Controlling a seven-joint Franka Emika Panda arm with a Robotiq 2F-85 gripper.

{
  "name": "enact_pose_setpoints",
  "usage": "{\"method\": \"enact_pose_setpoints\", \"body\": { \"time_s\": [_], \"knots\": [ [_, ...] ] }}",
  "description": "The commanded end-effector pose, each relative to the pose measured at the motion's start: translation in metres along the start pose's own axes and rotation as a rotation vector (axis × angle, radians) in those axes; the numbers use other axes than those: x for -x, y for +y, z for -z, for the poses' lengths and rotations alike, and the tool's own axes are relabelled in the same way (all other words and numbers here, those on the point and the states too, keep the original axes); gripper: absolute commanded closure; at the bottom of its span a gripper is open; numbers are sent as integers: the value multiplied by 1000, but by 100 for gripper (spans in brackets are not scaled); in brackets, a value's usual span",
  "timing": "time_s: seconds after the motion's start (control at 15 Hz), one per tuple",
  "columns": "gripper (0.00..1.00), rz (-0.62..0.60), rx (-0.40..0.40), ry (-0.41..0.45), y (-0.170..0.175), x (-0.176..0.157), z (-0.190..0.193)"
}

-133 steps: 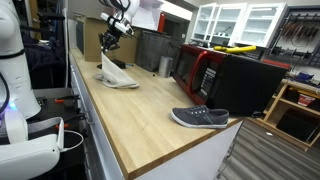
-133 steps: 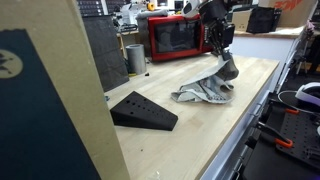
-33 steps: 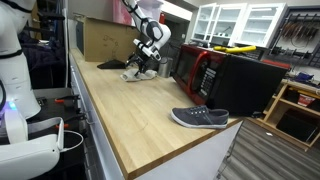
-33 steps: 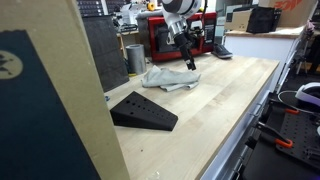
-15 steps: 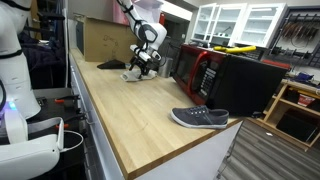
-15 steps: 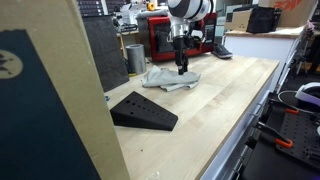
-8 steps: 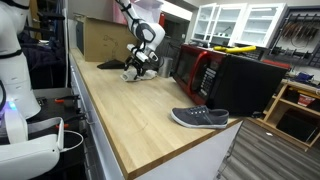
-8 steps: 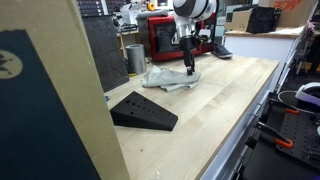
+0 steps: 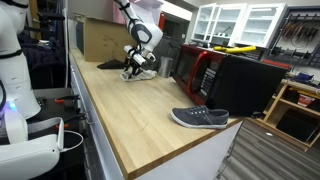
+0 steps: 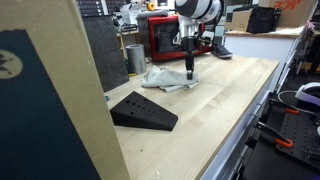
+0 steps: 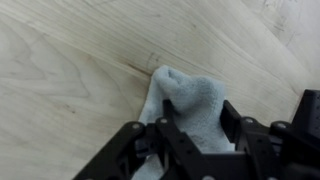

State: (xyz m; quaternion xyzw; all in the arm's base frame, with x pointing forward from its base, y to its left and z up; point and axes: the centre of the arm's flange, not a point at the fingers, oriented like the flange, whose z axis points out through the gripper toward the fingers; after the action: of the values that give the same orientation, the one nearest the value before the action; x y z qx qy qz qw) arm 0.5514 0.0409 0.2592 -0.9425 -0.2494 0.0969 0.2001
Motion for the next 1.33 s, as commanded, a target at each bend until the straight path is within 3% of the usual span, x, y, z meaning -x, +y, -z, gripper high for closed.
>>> {"method": "enact_pose_setpoints", "body": {
  "time_s": [0.0, 0.2, 0.73, 1.27],
  "knots": [
    [80, 47, 1, 81, -12, 21, 7],
    [100, 88, 11, 107, -19, 27, 12],
    [98, 197, 14, 11, -51, 72, 22],
    [98, 74, -105, -42, -73, 62, 34]
  ]
}}
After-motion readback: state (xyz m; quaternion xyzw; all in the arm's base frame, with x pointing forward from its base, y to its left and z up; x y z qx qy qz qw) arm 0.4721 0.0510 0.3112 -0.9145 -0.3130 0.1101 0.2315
